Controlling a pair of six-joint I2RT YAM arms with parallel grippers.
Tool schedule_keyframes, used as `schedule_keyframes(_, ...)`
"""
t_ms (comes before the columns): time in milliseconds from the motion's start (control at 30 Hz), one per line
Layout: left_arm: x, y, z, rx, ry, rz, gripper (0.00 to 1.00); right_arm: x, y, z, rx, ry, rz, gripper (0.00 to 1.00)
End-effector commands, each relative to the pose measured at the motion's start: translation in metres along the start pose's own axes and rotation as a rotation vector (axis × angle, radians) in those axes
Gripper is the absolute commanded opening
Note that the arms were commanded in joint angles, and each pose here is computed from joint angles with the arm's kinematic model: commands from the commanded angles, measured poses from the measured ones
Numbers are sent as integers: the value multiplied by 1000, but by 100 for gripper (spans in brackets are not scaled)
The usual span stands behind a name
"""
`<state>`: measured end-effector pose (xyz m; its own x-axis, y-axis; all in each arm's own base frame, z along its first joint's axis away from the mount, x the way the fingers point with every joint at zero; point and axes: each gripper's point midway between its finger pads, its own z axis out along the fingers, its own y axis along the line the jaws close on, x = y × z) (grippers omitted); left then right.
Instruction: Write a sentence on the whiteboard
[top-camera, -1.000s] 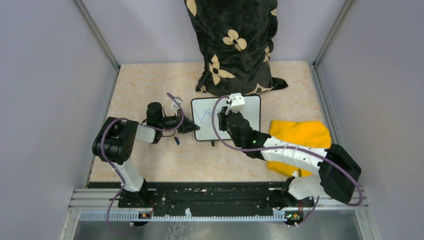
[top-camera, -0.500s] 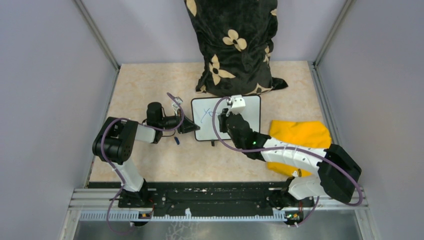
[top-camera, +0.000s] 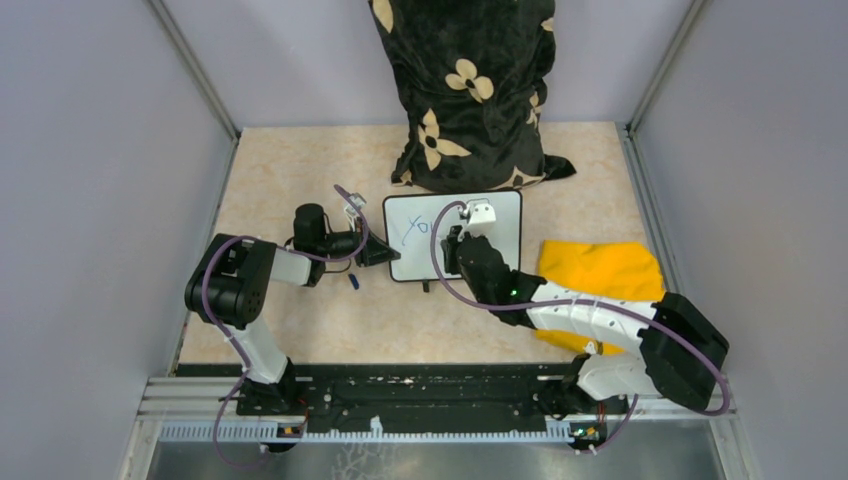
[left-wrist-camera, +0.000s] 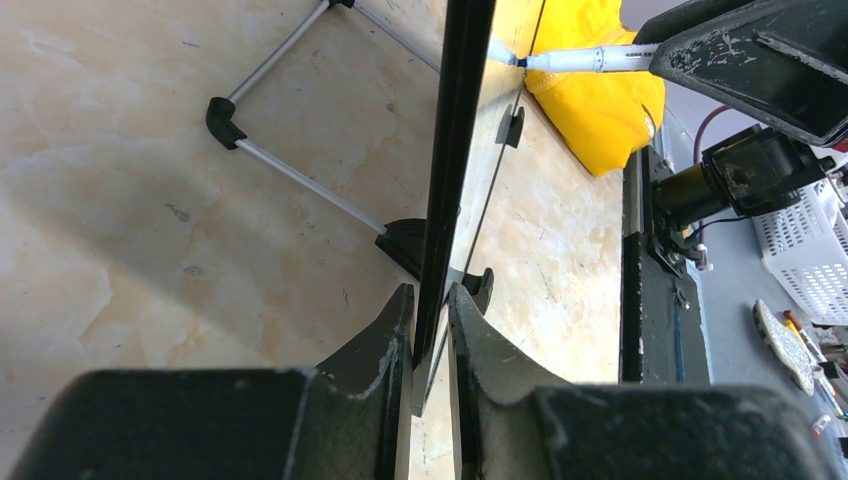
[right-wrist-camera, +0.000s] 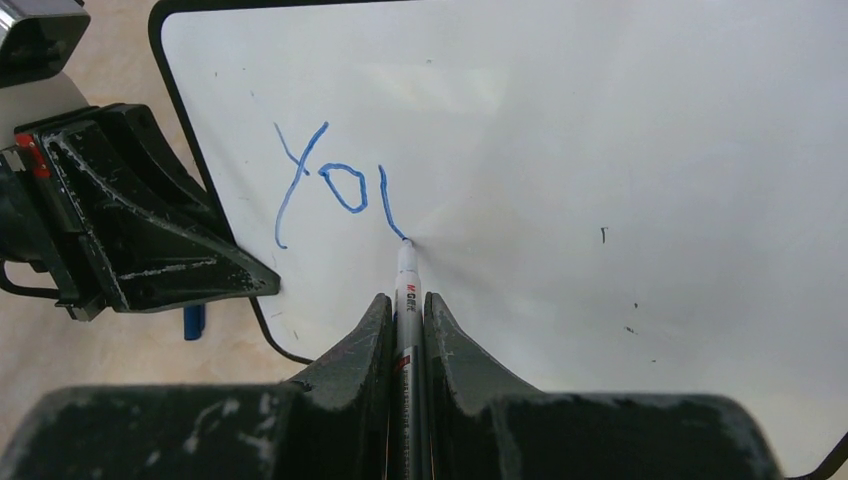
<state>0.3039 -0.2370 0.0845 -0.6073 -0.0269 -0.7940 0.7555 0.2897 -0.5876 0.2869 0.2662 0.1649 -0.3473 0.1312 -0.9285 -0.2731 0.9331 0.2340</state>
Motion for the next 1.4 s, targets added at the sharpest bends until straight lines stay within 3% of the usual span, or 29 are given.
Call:
schedule_keyframes(0, 4, 2, 3, -5, 15, 2, 21, -12, -15, -4, 57, -40, 2, 0)
schedule_keyframes(1367, 8, 2, 5, -5, 30, 1, 21, -57, -5, 7, 52, -123, -26, 0)
